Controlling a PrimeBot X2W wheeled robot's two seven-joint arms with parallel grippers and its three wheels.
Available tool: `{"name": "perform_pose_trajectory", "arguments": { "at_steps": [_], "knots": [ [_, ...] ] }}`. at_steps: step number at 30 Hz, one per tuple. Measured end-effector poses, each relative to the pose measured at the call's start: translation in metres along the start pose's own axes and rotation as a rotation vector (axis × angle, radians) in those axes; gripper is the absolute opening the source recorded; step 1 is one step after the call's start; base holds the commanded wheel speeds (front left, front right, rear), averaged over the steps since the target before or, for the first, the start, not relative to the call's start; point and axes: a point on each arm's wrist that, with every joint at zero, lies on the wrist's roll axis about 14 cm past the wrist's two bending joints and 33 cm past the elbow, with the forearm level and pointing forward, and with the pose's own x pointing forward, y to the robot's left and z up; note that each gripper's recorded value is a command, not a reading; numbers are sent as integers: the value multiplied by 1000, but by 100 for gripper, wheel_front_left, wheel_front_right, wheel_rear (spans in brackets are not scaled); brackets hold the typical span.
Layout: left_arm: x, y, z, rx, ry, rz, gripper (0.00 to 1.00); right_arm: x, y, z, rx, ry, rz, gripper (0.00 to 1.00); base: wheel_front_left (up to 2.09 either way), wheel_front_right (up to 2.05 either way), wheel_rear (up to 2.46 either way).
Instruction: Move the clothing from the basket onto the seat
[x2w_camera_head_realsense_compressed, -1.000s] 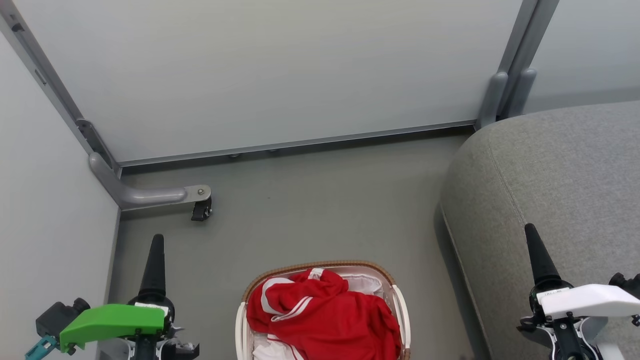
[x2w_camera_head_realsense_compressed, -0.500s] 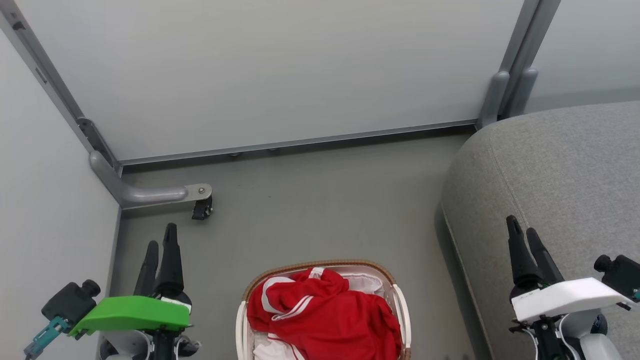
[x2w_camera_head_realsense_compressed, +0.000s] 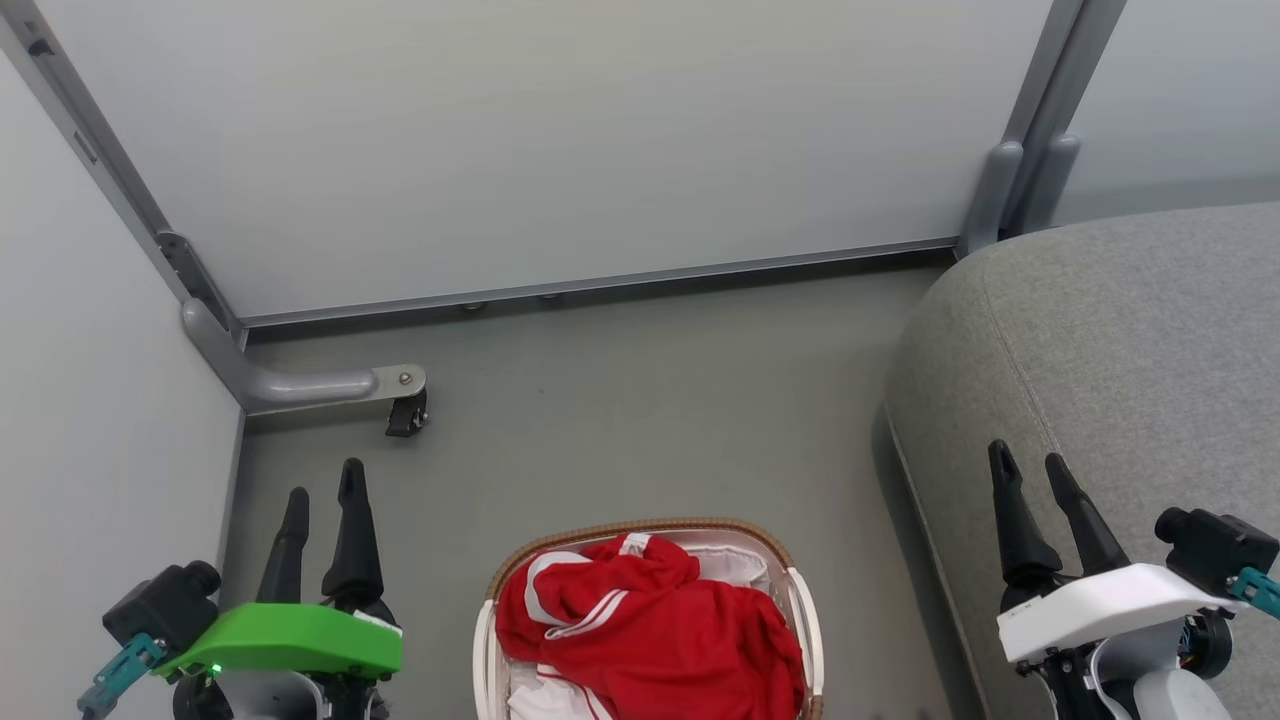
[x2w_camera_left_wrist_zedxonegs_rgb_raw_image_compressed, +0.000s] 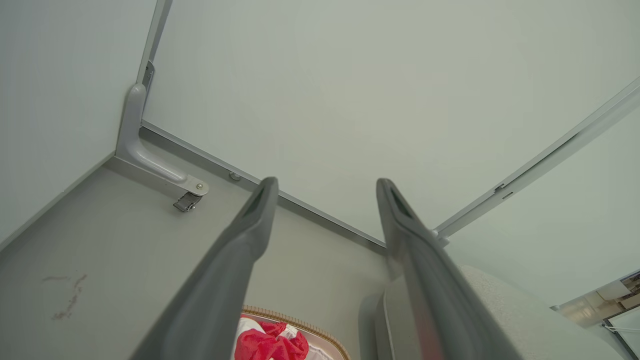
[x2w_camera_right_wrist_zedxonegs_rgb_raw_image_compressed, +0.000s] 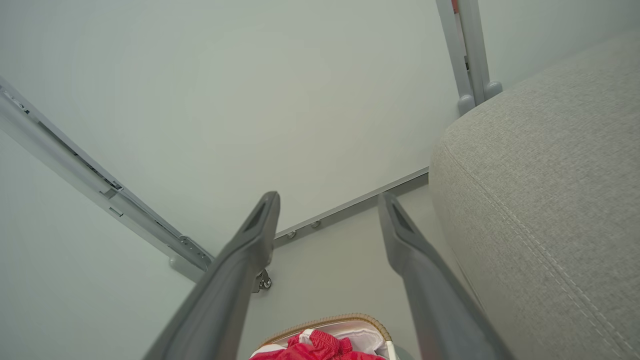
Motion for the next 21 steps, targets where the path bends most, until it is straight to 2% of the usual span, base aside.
{"name": "perform_pose_trajectory", "arguments": {
  "at_steps": [21],
  "knots": [
    [-5,4,-14,198,26,-8,100,1,9,-7,-236,7,49,100,0,0,0]
  ]
}}
